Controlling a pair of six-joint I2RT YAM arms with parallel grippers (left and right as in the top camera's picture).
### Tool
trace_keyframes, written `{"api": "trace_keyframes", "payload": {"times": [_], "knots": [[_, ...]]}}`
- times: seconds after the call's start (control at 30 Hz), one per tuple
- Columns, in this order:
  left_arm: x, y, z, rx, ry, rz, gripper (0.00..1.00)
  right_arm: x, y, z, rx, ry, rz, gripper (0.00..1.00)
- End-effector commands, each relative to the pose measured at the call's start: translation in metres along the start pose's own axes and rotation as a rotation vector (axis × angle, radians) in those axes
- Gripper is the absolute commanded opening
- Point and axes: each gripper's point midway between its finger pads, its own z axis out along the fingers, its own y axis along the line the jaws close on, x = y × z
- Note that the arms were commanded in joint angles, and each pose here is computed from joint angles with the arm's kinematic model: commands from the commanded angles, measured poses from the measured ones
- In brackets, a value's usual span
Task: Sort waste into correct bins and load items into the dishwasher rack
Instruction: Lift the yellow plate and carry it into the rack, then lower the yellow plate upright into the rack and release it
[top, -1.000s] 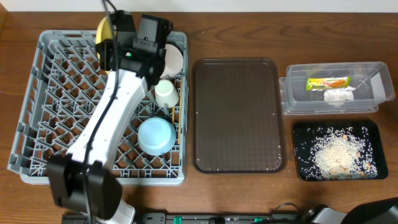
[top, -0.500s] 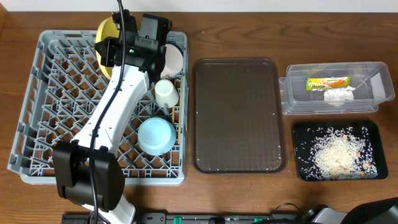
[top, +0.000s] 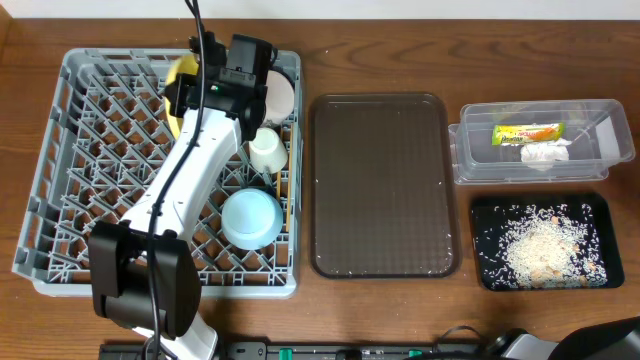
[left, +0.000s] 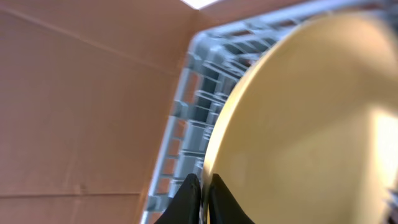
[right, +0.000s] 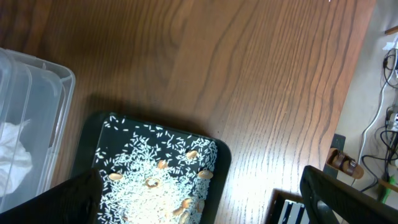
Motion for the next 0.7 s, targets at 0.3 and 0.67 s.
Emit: {"api": "trace_keyframes", "payload": {"times": [0.3,0.67], "knots": [[0.008,-0.058,-0.035,0.202,-0.012,0.065,0.37,-0.002,-0.003,-0.002,0.009,-0.010,0.024,0.99],[0.001,-0.029,-0.055,0.254,-0.037,-0.151,0.52,-0.002,-0.003,-0.002,0.009,-0.010,0.024,0.99]]}}
